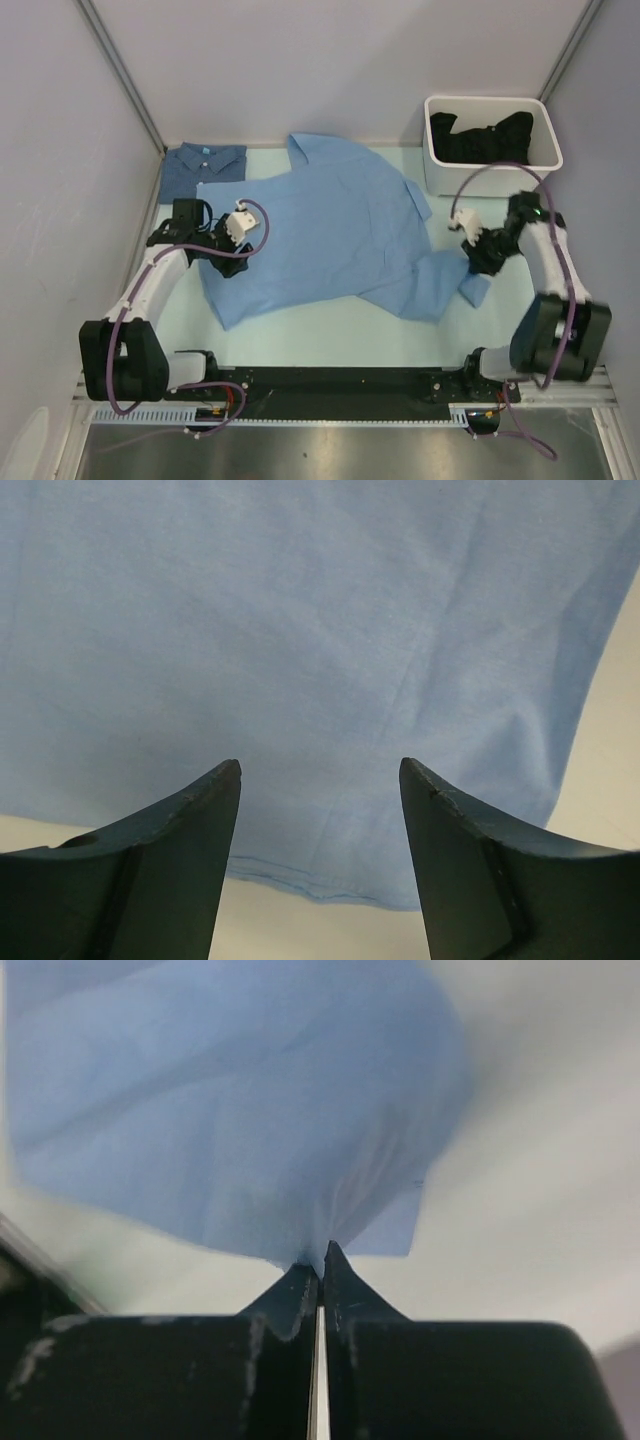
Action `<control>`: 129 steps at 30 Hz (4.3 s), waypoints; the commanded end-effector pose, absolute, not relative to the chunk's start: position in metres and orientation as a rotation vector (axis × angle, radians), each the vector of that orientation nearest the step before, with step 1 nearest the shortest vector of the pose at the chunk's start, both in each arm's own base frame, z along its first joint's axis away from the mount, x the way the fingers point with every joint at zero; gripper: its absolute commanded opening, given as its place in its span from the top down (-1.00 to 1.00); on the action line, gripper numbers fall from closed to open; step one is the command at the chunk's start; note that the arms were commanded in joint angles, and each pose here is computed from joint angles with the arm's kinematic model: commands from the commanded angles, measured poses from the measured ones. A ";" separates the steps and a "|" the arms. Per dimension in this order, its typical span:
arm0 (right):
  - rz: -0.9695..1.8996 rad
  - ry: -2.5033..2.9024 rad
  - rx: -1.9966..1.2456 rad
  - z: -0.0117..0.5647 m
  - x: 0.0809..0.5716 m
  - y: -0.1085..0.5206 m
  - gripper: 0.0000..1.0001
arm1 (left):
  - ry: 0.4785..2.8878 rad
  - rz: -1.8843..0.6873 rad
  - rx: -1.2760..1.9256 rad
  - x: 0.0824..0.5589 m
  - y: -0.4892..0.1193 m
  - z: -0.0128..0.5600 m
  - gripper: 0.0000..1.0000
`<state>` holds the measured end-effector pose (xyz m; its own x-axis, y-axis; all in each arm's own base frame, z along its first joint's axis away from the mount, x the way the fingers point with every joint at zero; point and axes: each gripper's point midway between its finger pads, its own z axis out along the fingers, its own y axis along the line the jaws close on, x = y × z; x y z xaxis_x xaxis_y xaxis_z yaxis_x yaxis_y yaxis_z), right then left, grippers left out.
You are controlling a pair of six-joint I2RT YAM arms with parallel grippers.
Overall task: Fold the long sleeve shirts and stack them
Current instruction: Flatten the shirt out
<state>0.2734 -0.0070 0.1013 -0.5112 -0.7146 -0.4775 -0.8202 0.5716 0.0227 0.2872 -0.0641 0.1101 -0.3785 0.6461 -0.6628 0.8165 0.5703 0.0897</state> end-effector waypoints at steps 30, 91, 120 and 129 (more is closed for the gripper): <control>0.359 2.410 -1.385 0.034 0.316 0.094 -0.56 | 2.225 -0.189 1.748 0.168 -0.045 0.023 -0.32; 0.659 2.270 -1.004 0.148 0.392 0.143 -0.12 | 2.406 -0.387 1.007 0.309 -0.023 0.090 -0.31; 0.354 1.861 -0.617 0.109 0.668 0.214 -0.80 | 2.236 -0.125 0.613 0.492 0.022 0.115 -0.54; 0.328 1.868 -0.611 0.094 0.671 0.213 -0.76 | 2.107 -0.086 0.785 0.572 0.031 0.123 -0.36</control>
<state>0.6587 0.2142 0.0689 -0.3651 -0.2559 -0.8951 -0.5722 0.8201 -0.0011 0.5465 0.0276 0.0978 -0.5391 0.4321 -0.7230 0.5098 0.8507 0.1283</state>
